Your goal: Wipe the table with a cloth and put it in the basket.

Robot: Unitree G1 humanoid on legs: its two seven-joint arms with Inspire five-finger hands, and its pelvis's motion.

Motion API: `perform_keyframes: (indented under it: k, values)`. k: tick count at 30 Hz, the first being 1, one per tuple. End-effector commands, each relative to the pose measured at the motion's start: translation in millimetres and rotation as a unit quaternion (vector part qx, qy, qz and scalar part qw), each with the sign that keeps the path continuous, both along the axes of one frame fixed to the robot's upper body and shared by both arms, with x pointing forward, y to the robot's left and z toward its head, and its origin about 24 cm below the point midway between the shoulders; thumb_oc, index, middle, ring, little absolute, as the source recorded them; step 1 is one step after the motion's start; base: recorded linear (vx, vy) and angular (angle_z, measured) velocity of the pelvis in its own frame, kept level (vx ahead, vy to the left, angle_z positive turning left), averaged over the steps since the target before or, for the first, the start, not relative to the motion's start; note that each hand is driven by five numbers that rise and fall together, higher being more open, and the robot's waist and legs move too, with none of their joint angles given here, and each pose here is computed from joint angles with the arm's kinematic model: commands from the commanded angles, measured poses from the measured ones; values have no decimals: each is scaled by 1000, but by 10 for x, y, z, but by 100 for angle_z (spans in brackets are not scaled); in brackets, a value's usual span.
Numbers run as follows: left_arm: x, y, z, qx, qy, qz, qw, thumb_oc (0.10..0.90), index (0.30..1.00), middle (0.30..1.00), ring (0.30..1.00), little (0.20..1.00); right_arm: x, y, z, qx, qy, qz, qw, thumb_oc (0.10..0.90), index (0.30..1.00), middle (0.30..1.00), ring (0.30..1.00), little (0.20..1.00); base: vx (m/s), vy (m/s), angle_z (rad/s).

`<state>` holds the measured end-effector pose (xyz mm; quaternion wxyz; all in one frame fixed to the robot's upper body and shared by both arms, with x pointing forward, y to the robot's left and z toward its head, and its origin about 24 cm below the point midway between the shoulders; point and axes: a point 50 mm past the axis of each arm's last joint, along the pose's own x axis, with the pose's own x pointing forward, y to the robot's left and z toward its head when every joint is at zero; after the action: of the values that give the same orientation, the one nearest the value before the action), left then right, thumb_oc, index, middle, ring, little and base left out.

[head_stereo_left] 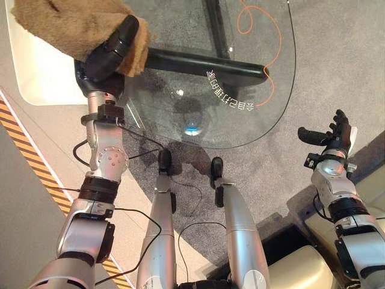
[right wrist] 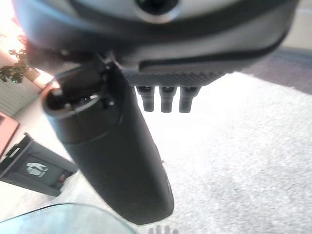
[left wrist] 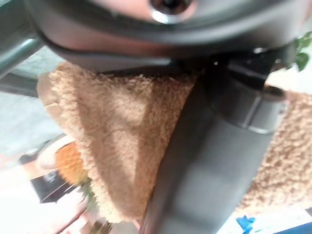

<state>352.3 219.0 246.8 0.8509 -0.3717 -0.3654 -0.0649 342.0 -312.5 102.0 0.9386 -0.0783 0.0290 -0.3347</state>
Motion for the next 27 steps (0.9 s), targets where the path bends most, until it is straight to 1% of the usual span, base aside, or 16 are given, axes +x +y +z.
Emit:
perform_keyframes:
  k: [1,6,10,17,24,27]
  values:
    - [-415,123,748,0,-196,62,979,100,300,300,300,200,-124,-272,107,-31,-28,-31,999,800,900,900,900,900,0,0,0]
    - [-445,194,802,2,-190,99,977,100,300,300,300,200,-171,-308,-15,-26,-10,-28,999,800,900,900,900,900,0,0,0]
    - [-462,306,815,-3,-187,125,974,100,300,300,300,200,-220,-346,-108,-23,0,-30,999,800,900,900,900,900,0,0,0]
    - [-480,441,840,-2,-167,188,968,100,300,300,300,200,-265,-382,-176,-17,7,-31,999,800,900,900,900,900,0,0,0]
    - [-464,674,825,5,-127,264,956,100,300,300,300,200,-294,-433,-191,-17,12,-31,999,800,900,900,900,900,0,0,0]
    - [-464,754,824,3,-114,282,952,100,300,300,300,200,-314,-453,-206,-16,14,-31,999,800,900,900,900,900,0,0,0]
